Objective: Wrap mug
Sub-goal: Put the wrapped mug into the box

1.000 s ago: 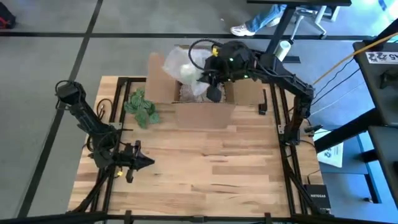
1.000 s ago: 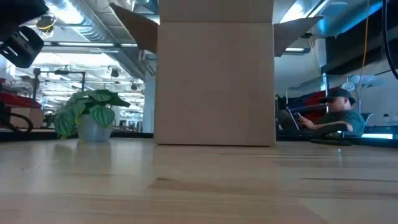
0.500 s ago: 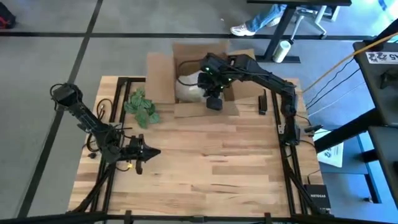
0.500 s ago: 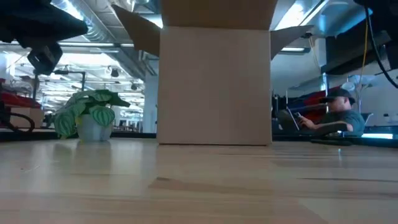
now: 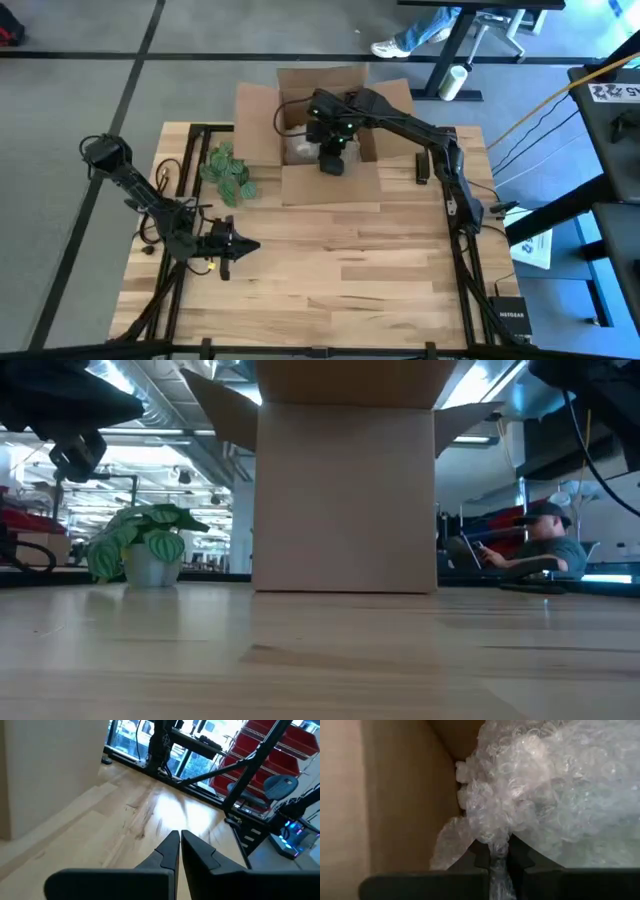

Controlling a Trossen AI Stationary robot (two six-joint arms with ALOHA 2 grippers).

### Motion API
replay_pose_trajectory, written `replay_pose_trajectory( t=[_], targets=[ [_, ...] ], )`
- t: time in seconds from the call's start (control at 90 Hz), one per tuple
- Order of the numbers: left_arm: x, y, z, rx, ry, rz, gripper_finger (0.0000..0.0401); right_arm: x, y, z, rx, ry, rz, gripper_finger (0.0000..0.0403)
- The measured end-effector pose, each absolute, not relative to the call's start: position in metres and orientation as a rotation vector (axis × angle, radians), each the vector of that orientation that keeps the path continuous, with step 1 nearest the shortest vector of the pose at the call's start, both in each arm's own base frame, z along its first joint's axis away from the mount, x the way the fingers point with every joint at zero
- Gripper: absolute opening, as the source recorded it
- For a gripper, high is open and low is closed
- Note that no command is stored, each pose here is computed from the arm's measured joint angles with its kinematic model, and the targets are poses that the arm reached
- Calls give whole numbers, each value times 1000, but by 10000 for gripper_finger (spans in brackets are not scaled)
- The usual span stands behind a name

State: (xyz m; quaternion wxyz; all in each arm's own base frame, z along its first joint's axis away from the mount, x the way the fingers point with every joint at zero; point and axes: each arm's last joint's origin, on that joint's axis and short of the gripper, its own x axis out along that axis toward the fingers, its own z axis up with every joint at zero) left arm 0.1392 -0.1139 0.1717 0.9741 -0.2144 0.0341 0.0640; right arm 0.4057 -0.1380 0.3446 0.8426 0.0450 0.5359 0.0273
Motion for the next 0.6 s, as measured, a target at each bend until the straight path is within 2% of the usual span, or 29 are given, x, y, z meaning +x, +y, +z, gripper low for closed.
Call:
replay_pose_trajectory(
  t=[0.389,0.6],
  targets=[
    [139,-114,172,-434,69,129,0,411,-141,330,148,1173,65,4],
    [139,-114,171,-447,70,127,0,415,-142,331,149,1138,51,65]
  ],
)
